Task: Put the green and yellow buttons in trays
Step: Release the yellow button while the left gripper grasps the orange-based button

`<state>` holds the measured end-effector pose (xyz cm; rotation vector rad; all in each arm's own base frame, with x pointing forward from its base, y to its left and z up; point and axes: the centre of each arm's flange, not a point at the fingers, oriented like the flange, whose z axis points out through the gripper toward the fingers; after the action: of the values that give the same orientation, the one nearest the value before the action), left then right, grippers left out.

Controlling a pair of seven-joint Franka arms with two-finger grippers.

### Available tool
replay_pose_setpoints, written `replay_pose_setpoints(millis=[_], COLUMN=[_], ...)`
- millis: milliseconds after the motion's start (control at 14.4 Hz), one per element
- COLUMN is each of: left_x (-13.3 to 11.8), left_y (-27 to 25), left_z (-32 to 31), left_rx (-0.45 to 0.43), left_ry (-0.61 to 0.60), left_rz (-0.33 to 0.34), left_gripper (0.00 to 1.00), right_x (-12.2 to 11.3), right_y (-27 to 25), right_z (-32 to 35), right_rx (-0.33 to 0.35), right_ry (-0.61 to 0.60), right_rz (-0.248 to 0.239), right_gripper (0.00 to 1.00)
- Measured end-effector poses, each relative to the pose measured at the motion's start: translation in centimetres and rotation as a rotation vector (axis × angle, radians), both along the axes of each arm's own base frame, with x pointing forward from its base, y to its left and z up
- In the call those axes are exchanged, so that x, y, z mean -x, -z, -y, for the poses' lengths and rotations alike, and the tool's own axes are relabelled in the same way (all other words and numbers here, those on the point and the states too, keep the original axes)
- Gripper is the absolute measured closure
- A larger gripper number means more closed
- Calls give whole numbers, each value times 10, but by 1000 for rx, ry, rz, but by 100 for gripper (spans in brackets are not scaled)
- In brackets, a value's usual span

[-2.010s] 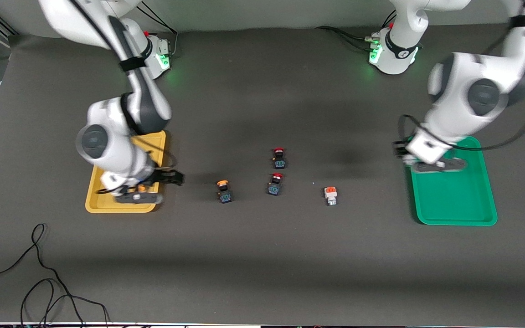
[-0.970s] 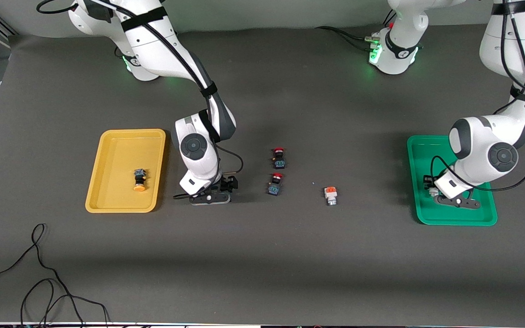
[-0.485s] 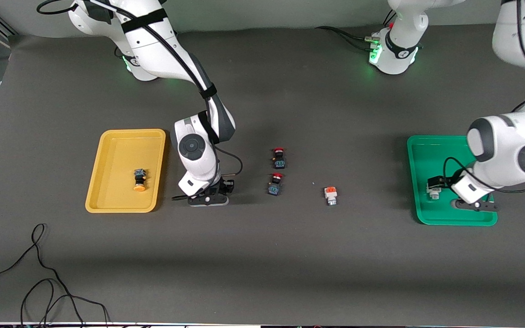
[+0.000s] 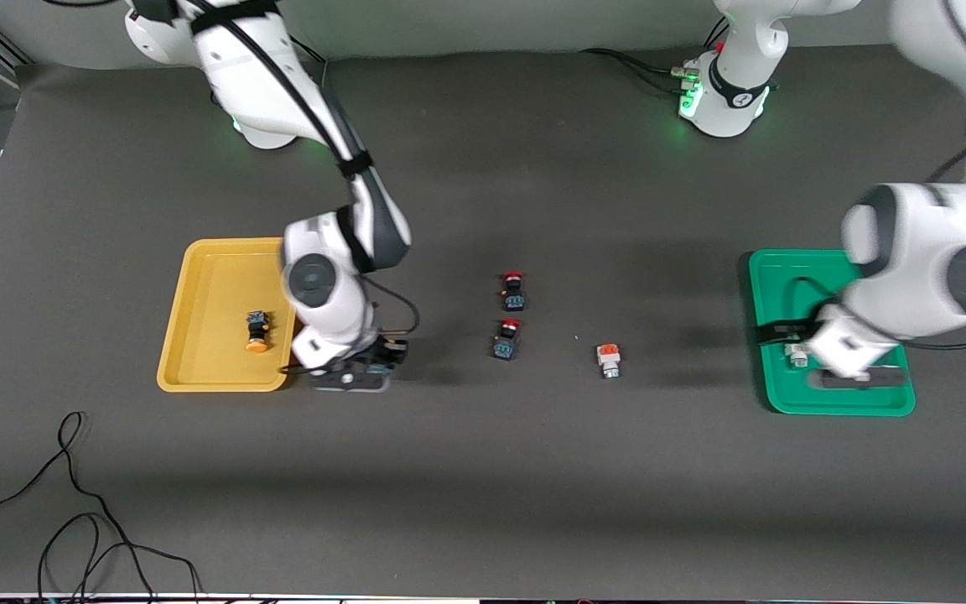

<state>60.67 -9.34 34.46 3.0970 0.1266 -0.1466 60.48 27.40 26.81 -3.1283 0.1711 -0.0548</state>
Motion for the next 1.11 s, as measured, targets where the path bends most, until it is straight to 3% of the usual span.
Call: replay_pose_setpoints(millis=[347, 624, 762, 1109], left_x=[33, 45, 41, 42], left_y=[11, 43, 72, 143], left_z=[159, 205, 211, 213], left_rx=[2, 8, 4, -32], left_ry=[-59, -87, -79, -58], left_rz=[65, 82, 85, 53], left_gripper=[0, 0, 0, 0], right_x=[-11, -4, 7, 46], right_y=[-98, -89, -69, 4], right_z=[131, 231, 269, 318], right_rx=[-29, -10, 6, -9], right_ry=[-81, -197, -249, -297], right_rz=[-116, -154, -144, -59], right_gripper=[58, 58, 58, 58])
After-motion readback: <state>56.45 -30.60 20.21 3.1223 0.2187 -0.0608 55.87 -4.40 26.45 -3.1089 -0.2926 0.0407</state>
